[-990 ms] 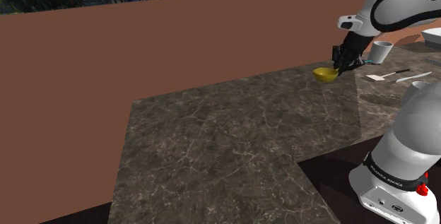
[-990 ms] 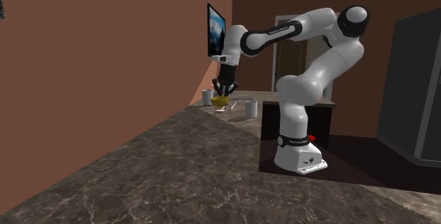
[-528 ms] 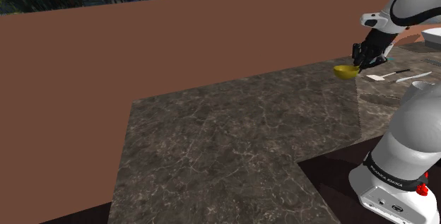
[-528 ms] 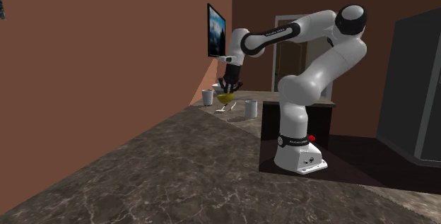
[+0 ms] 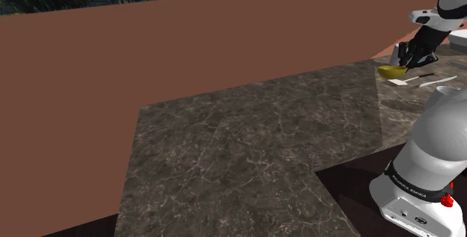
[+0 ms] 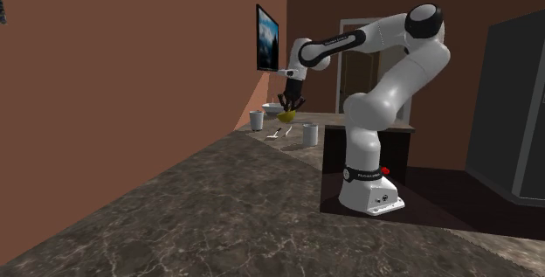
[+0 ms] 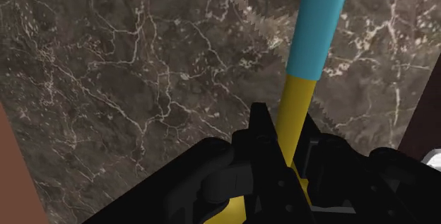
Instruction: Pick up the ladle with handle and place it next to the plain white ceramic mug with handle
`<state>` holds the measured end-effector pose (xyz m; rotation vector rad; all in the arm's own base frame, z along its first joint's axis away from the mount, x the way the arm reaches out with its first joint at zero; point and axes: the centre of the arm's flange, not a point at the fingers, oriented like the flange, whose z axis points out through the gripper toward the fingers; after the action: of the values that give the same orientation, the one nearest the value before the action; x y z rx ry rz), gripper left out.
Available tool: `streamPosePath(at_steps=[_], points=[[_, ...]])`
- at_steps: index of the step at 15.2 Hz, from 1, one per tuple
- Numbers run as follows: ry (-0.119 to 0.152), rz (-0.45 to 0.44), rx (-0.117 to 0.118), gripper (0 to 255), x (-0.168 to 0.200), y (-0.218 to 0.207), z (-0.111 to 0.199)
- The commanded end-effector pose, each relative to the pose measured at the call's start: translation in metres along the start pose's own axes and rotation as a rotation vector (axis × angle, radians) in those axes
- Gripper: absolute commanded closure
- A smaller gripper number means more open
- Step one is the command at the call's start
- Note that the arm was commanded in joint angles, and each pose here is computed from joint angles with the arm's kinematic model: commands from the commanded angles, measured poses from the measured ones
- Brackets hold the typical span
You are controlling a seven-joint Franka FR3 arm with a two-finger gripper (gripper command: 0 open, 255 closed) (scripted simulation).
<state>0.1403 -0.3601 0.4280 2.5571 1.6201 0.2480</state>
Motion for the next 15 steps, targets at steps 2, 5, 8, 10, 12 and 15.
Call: streamPosePath(at_steps=[2,5,8,10,12,15], points=[[-0.001,-0.001,0.001,255,-0.041,-0.005,-0.002],[-0.001,-0.001,0.001,255,-0.08,-0.009,-0.006],[-0.001,-0.001,0.001,255,-0.12,-0.013,-0.01],[-0.001,-0.001,0.001,255,-0.146,-0.015,-0.013],[-0.001,-0.001,0.001,255,-0.172,-0.018,-0.015],[-0.001,-0.001,0.001,255,-0.211,-0.021,-0.019]])
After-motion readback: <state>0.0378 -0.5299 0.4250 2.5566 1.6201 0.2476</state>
